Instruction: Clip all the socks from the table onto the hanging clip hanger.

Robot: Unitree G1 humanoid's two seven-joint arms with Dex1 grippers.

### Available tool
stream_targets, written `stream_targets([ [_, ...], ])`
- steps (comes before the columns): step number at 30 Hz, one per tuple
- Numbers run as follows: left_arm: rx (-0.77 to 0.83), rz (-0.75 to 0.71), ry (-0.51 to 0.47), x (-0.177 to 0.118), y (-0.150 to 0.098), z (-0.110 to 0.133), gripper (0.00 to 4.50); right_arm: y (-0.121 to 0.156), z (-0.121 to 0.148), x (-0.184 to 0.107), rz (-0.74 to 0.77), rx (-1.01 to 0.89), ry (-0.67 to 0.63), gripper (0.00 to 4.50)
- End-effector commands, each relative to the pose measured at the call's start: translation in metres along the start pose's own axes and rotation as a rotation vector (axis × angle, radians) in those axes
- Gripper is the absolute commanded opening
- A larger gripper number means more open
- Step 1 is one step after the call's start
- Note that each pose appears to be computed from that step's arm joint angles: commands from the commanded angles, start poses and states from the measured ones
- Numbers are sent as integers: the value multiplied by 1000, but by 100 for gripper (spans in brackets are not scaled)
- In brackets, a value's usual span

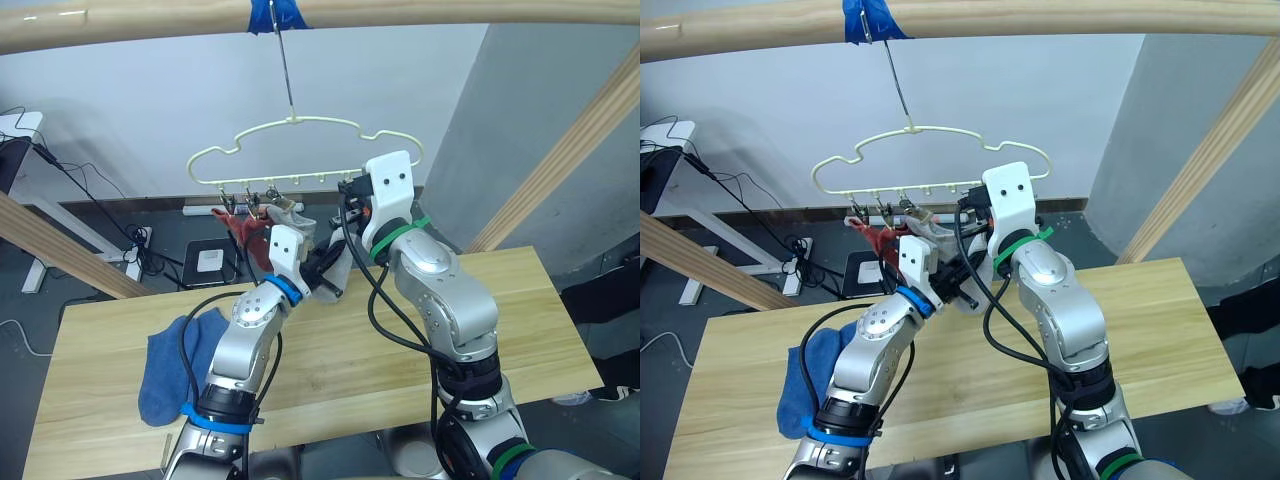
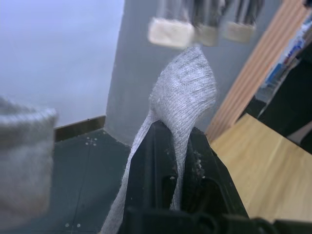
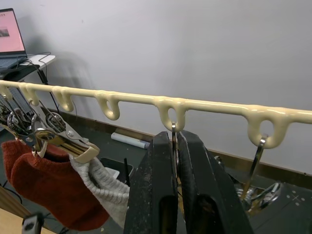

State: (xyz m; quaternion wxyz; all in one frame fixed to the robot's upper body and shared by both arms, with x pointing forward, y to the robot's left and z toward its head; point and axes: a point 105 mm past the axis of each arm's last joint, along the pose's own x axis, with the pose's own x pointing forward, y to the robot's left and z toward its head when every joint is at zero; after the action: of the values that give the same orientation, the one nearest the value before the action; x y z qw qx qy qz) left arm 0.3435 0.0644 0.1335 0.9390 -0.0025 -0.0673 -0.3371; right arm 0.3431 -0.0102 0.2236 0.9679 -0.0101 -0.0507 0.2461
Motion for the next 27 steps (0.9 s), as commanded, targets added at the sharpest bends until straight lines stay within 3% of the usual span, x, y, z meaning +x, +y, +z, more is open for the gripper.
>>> stream_targets([
  [1,-16,2,-40,3,-1,10,1,2,13,-3,7,1,-45,0],
  [17,-47,12,-35,11,-2,14,1,2,13,-6,-2,33,-48,0],
  [20,-43,10,-33,10,-2,13,0,3,15,-8,2,40,-54,80],
  [25,-36,13,-35,10,-1,14,0,7,16,-14,68,49,-40,269],
  [27,-22,9,-45,11,-1,16,0,11,16,-21,119,37,-35,269],
])
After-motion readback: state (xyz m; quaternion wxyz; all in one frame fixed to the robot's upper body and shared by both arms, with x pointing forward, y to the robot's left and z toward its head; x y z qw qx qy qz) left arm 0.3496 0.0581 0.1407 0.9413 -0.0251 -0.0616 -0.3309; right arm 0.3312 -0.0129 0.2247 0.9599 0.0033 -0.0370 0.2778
